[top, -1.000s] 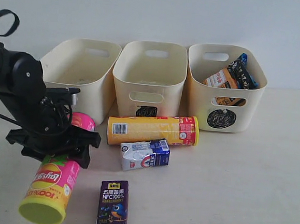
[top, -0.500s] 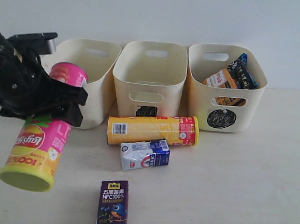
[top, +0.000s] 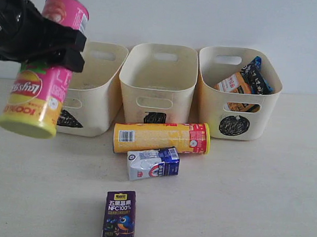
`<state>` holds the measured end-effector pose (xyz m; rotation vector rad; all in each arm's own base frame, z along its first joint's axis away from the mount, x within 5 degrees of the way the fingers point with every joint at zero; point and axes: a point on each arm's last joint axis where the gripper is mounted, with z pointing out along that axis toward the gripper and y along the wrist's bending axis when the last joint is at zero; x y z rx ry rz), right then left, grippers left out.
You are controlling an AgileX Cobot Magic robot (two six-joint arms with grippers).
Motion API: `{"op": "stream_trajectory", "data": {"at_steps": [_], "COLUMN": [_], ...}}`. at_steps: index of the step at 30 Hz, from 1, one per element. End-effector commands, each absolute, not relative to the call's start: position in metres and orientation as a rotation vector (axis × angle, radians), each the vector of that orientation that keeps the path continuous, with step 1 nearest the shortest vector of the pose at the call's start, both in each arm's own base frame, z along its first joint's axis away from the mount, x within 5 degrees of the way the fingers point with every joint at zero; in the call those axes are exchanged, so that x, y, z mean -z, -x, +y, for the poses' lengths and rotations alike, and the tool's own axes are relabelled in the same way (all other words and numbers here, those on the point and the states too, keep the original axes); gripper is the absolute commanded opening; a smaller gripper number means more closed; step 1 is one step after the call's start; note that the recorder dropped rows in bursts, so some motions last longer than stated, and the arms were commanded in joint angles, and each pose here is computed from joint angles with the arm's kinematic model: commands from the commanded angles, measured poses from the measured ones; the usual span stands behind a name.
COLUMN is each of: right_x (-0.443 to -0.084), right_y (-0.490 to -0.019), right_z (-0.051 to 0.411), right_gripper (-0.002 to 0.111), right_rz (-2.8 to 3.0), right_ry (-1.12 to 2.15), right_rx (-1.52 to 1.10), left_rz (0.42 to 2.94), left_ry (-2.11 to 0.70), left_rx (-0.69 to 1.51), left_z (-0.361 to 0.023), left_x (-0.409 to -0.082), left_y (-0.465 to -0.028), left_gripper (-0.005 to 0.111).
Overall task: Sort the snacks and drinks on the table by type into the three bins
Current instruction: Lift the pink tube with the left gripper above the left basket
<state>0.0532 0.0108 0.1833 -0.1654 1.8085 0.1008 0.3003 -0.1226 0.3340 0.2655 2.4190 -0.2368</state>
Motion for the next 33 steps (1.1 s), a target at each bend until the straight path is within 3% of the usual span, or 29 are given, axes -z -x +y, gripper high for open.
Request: {"op": "stream_trajectory", "data": {"at_steps": [1,20,26,33], "right_x": [-0.184,-0.184,-0.184,-0.184], "right_y": [-0.053,-0.053,-0.053,-0.053], "right_z": [0.011,0.011,0.011,0.011], "right_gripper": [0.0,0.0,0.0,0.0], "right_rz": [1.804,1.802,1.802,1.803], "right_ry": [0.138,0.136,0.136,0.128], "right_rx": [-0.12,-0.122,-0.122,-0.129], "left_rz": [2.362,2.234,2.166,2.199], "left_ry": [-0.263,-0.112,-0.135,-0.18], "left_rx": [0.195,0.138,0.108,0.05], "left_z": [-0.122,-0.103,-0.106,-0.112], "left_x": [-0.347,-0.366,-0.35,-0.309], "left_y": [-0.32,-0.419,-0.447,-0.475], "left_gripper": [0.004,0.004,0.004,0.004]}}
